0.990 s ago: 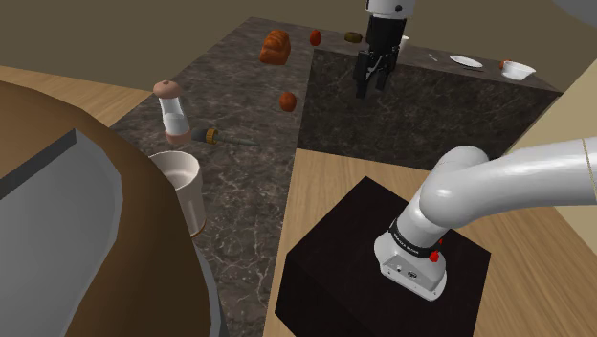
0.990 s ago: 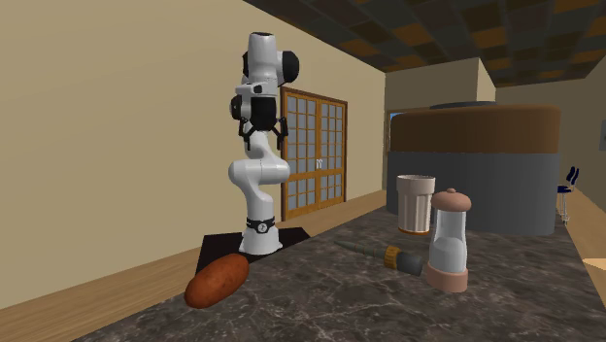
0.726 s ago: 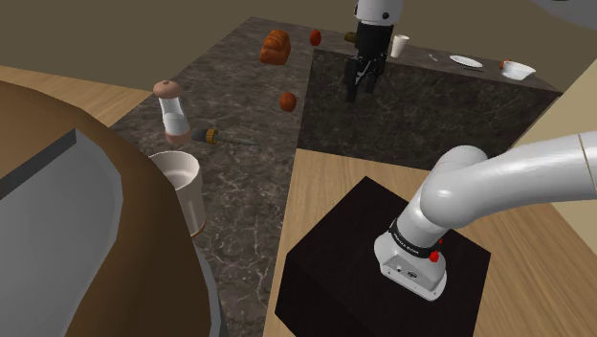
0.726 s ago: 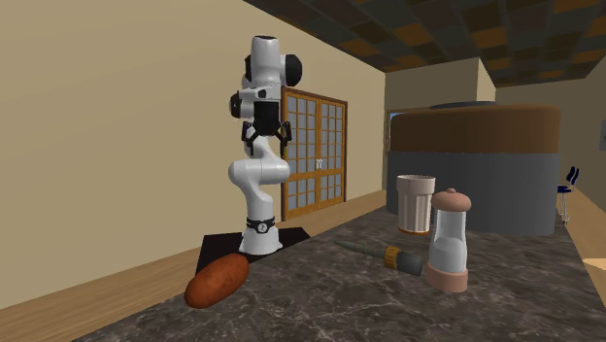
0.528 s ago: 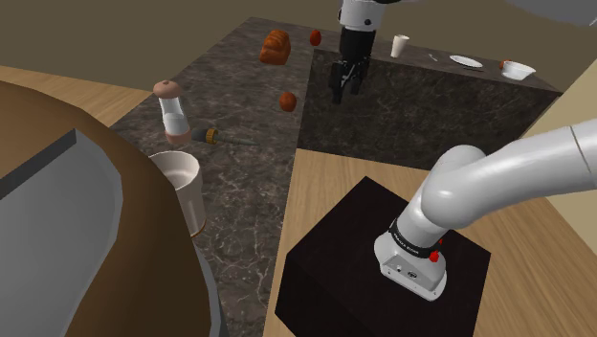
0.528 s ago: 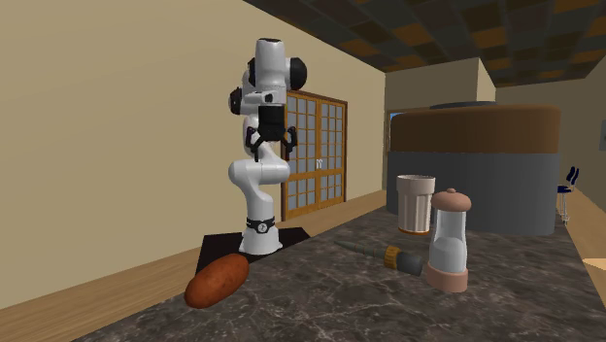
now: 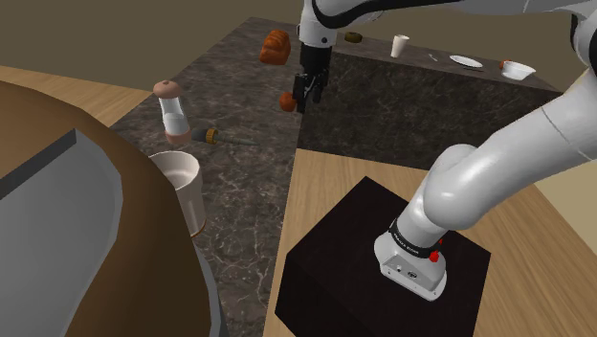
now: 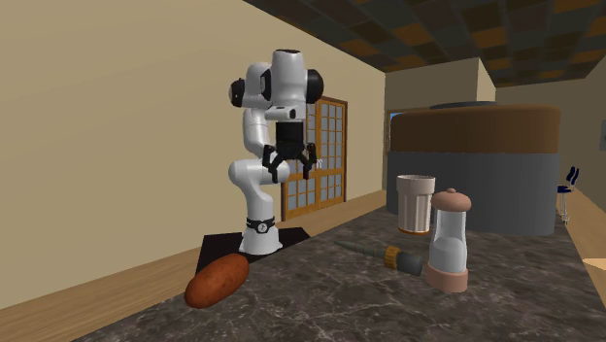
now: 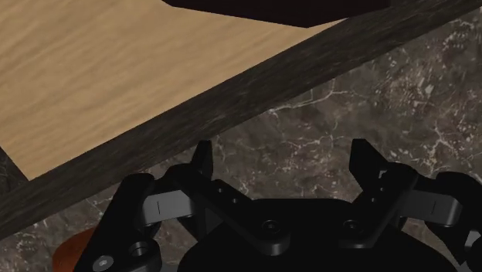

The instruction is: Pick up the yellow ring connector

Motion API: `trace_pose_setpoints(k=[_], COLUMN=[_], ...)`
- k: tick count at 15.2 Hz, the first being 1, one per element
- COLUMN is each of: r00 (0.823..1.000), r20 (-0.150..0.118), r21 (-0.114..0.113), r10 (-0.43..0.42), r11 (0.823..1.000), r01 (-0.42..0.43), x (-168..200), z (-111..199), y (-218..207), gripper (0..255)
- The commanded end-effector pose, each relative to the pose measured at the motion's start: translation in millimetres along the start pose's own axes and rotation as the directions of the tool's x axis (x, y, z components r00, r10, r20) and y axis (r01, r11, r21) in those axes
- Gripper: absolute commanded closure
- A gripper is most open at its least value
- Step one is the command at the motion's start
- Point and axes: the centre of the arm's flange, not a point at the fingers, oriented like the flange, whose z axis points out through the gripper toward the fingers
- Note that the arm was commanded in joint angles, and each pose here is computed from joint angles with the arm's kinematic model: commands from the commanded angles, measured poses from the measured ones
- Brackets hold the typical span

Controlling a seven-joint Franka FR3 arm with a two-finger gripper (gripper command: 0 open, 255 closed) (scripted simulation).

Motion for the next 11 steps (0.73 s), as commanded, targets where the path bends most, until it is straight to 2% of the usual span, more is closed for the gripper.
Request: trace_pose_setpoints(k=[1,6,11], r00=[0.999,0.991,0.974], r20=[-0.008,-0.027,-0.046], r21=[0.002,0.007,0.010], r10=[-0.038,-0.130,-0.220], r11=[0.999,0.991,0.975], r01=[0.038,0.130,0.221], x=[20.9,74.1,125.5], z=[11.7,38.3,63.9], y=[-7.8,-29.4,-56.0], gripper=[0,0,0])
